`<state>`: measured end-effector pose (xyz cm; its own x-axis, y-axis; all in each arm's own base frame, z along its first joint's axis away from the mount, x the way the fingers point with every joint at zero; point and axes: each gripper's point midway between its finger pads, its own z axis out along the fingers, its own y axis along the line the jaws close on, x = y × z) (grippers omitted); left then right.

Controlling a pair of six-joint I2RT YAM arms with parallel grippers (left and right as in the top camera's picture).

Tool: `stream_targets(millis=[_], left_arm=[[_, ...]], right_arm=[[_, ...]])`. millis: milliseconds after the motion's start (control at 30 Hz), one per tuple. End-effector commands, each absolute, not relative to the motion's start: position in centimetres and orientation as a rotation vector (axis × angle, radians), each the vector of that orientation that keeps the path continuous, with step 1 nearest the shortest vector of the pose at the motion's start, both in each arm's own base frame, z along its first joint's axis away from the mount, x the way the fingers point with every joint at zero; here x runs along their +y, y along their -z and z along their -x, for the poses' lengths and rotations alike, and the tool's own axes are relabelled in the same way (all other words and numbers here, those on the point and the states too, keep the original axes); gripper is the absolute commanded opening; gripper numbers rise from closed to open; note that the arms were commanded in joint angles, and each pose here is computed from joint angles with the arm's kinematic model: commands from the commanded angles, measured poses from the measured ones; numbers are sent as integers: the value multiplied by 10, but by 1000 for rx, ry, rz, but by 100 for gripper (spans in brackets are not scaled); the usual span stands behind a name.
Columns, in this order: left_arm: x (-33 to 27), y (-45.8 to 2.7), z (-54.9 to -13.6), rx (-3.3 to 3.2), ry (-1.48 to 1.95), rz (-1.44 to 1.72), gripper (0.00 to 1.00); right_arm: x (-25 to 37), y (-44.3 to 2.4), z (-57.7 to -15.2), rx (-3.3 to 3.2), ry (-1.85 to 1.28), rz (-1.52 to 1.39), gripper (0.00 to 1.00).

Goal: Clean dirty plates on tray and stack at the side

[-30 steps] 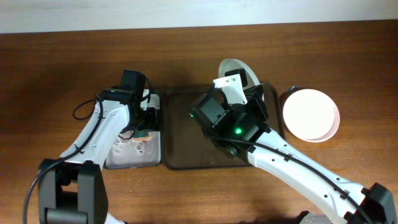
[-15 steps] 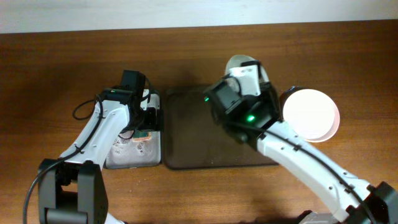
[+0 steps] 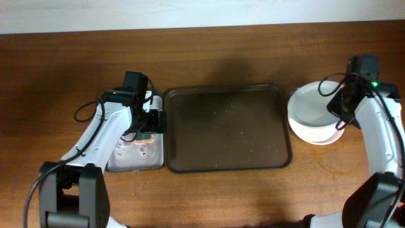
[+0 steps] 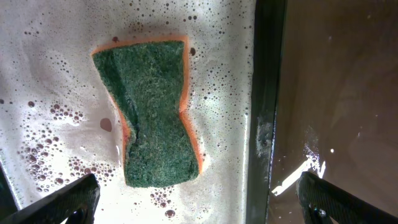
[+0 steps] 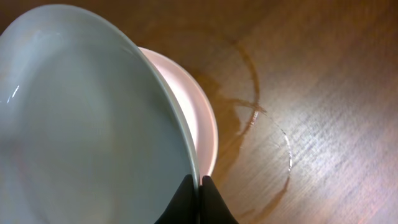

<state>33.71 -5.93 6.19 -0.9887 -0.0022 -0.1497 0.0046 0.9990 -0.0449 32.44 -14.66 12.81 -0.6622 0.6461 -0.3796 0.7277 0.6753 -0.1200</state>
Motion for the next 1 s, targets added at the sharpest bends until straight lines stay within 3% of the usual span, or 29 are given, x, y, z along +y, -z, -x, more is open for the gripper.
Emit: stream_targets(millis=[0, 33, 67, 100, 200, 300, 433, 600, 667, 767, 967], left_arm=[[-63, -70, -342, 2965, 90, -10, 100], [-63, -70, -342, 2965, 90, -10, 100], [-63, -70, -342, 2965, 90, -10, 100], [-63, -70, -342, 2965, 90, -10, 100], [-63, -70, -342, 2965, 90, -10, 100], [-63, -70, -343, 2963, 90, -10, 100], [-65, -72, -351, 2926, 102, 23, 100], [-59, -69, -339, 2977, 97, 143, 100], [-50, -67, -322, 3047, 105, 250, 100], [-39, -67, -291, 3176, 109, 309, 99], [-49, -93, -269, 3147, 117, 150, 100]], right_arm=[[-158, -111, -320, 2611, 349, -1187, 4], [-158, -106, -321, 2624, 346, -1191, 16], [-156, -100, -321, 2644, 330, -1194, 40], [-152, -95, -322, 2662, 303, -1193, 49], [-120, -76, -331, 2767, 33, -1152, 61], [-69, -77, -337, 2883, -367, -915, 70], [-12, -84, -332, 3008, -464, -505, 91], [56, -98, -320, 3061, -342, -120, 100], [60, -101, -304, 3107, -166, -108, 99], [81, -114, -292, 3091, -156, -5, 98], [88, -176, -281, 2870, -194, 8, 99]])
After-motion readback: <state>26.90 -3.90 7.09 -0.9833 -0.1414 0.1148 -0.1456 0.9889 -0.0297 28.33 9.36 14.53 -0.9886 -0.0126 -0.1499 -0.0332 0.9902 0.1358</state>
